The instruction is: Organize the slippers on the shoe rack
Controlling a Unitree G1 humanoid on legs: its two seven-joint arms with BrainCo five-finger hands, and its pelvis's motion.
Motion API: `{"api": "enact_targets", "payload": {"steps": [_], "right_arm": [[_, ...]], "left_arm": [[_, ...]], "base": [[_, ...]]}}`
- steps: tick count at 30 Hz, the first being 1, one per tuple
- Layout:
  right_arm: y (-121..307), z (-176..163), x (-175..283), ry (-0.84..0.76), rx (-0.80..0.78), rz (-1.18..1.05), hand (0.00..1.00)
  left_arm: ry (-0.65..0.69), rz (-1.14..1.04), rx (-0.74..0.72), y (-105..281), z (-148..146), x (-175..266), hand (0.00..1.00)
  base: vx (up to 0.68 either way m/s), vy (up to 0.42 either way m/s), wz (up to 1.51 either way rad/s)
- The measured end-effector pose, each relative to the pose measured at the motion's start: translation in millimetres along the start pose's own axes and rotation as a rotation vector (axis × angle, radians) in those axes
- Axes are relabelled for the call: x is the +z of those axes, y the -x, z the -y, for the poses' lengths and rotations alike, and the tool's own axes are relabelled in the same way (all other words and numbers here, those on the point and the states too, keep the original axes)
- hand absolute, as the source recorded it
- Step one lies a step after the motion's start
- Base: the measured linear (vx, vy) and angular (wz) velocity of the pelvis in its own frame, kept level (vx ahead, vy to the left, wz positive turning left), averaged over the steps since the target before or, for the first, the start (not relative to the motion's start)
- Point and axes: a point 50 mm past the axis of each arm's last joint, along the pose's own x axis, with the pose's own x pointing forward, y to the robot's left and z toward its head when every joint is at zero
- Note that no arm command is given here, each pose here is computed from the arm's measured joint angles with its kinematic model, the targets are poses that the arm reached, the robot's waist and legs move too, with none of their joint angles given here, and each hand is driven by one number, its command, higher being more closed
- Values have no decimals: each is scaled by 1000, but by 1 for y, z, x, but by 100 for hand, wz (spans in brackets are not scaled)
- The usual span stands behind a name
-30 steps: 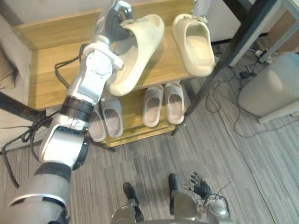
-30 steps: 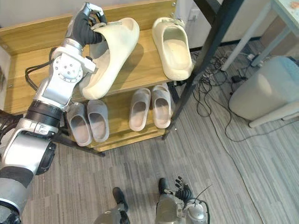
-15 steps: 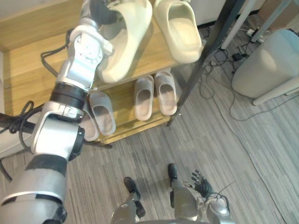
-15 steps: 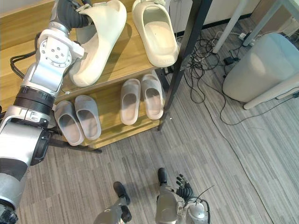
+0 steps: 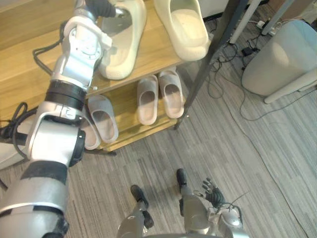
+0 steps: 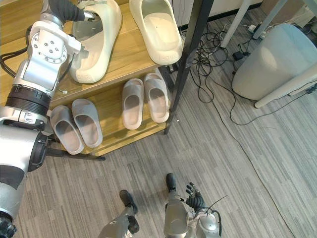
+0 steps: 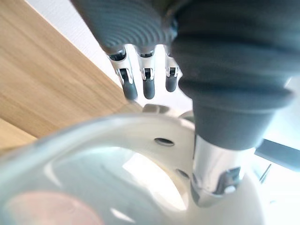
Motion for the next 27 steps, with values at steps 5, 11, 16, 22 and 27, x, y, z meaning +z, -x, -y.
{"api": "enact_targets", "payload": {"steps": [5,11,16,22,27], "right_arm": [[0,0,0,0,1,0,0],[0,0,-1,-1,1,-1,0],[1,0,-1,0,2,-4,0],[1,0,-2,1,0,-7,0],[2,2,-7,4,-5,-28,0]], "left_arm": [[25,7,-17,0,9,5,0],[49,5,-22,0,12,6,0],[85,3,-21,0,13,7,0],[191,84,2,1,9,26,0],[357,111,50,18,14,24,0]], "base": [[8,33,10],[-8,39,7],[-15,36,9],[-3,35,12],[-5,26,10]]}}
